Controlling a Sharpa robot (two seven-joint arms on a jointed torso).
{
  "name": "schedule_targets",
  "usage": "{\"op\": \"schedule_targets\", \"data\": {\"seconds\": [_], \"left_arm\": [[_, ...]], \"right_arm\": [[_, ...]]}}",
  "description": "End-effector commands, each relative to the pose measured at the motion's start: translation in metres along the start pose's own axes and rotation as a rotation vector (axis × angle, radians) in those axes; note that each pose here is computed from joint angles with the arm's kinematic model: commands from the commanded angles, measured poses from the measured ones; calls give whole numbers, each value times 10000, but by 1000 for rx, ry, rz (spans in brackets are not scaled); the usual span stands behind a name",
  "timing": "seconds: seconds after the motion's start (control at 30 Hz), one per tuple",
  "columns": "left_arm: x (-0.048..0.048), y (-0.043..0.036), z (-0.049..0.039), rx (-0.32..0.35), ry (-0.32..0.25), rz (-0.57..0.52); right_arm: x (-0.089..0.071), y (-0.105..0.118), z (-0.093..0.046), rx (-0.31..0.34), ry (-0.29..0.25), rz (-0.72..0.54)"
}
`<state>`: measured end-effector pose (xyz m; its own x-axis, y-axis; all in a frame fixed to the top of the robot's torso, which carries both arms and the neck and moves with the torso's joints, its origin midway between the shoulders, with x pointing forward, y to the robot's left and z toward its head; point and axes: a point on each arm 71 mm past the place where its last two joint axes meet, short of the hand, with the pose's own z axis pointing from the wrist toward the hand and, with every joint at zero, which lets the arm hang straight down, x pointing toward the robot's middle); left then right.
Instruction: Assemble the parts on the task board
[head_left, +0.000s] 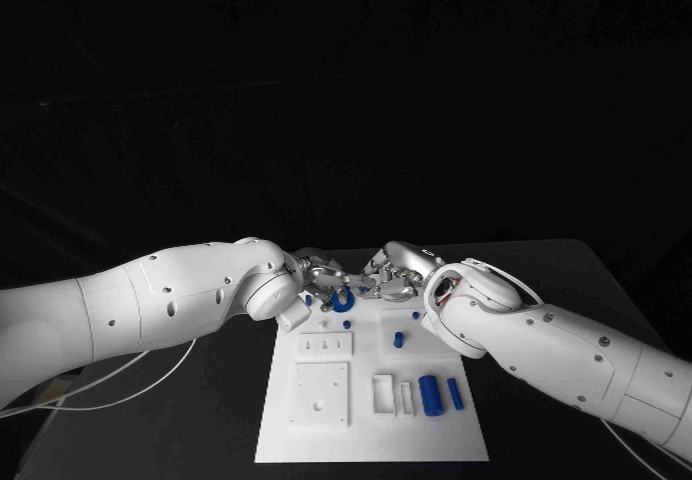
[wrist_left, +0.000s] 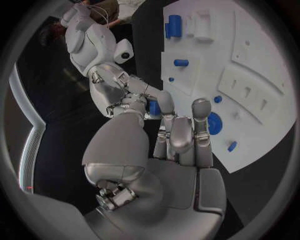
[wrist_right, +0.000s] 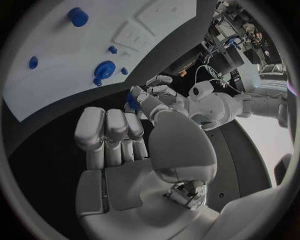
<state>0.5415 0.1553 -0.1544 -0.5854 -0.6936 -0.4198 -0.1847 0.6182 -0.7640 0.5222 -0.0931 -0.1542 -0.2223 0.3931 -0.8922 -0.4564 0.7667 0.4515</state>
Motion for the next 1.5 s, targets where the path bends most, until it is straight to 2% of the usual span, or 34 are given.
{"op": "schedule_targets", "data": {"seconds": [0.03, 0.43, 0.77, 1.5], "left_arm": [[45, -29, 0, 13, 29, 2], [43, -40, -2, 27, 19, -7], [65, -45, -10, 33, 35, -16], [16, 7, -29, 17, 38, -20]], "right_arm": [[27, 27, 4, -8, 24, -6], [49, 36, 7, -8, 38, -8], [53, 20, 4, -2, 42, -10], [49, -11, -2, 6, 45, -13]]}}
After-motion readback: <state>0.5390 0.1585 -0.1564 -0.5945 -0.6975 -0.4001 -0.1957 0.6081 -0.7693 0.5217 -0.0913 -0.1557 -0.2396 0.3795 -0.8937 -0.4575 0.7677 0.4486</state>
